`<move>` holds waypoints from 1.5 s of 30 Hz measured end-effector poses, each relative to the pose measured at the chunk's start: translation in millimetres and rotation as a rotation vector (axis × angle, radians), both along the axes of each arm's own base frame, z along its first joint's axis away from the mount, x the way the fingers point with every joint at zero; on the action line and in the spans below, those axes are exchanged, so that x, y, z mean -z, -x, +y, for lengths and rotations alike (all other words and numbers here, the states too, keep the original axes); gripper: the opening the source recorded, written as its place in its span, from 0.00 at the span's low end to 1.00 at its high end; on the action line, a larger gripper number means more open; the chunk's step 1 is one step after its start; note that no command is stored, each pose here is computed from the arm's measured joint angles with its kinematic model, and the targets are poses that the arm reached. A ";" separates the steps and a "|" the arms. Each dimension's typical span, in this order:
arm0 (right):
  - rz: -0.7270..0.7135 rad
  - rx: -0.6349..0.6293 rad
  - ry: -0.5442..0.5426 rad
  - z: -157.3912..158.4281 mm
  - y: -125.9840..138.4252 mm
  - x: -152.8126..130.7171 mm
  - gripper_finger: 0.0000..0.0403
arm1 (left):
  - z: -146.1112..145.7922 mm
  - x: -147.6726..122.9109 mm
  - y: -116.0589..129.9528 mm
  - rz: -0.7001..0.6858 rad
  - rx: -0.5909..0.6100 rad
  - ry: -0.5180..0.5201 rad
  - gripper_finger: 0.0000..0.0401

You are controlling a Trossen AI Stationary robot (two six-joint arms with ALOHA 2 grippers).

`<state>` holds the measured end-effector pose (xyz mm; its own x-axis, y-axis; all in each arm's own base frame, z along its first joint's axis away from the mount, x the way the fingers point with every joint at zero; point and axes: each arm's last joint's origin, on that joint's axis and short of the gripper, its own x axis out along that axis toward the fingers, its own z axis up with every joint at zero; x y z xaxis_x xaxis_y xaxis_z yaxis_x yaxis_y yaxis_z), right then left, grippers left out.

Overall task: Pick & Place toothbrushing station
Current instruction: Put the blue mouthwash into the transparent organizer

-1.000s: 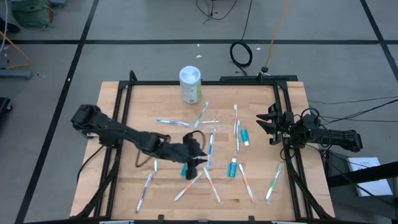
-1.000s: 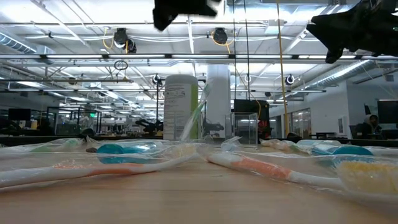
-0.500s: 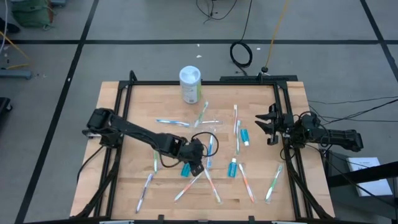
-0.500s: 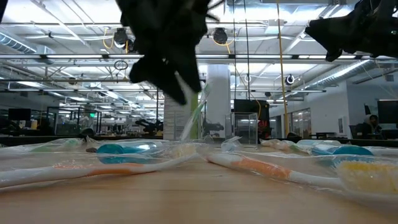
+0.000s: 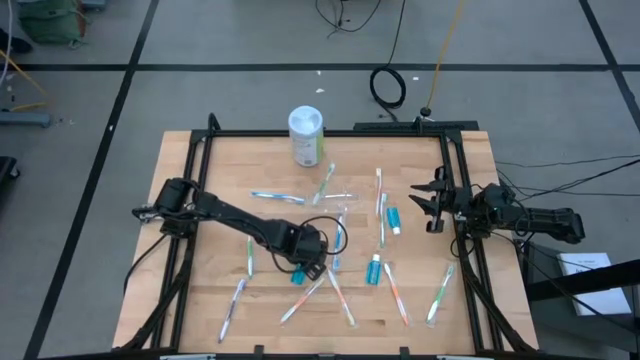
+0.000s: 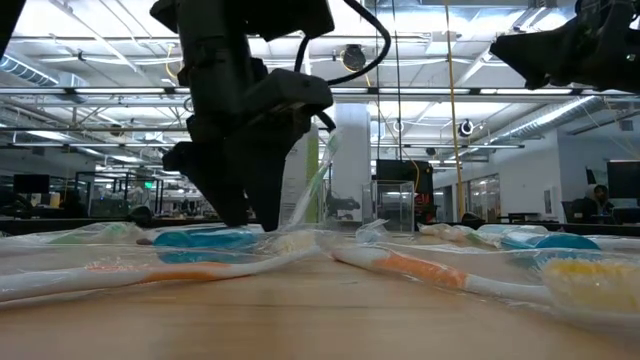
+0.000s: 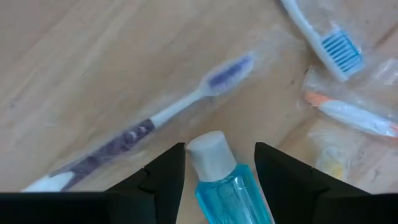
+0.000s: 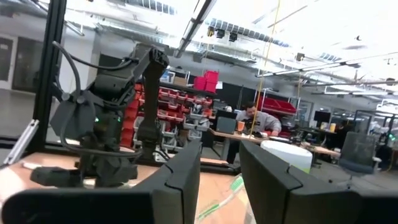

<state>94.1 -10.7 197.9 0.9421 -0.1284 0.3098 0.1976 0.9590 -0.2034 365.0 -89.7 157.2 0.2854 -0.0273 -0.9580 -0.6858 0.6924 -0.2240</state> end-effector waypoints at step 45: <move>-0.009 0.011 0.033 0.0 0.4 -1.2 0.26 | 7.5 -47.0 -38.0 -0.316 0.117 -0.159 0.19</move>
<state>93.7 -10.6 199.1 0.9380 -0.1280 0.3221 0.2096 0.9495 -0.2333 403.1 -82.2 204.2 0.5711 0.0651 -0.8183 -0.5143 0.8053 -0.2949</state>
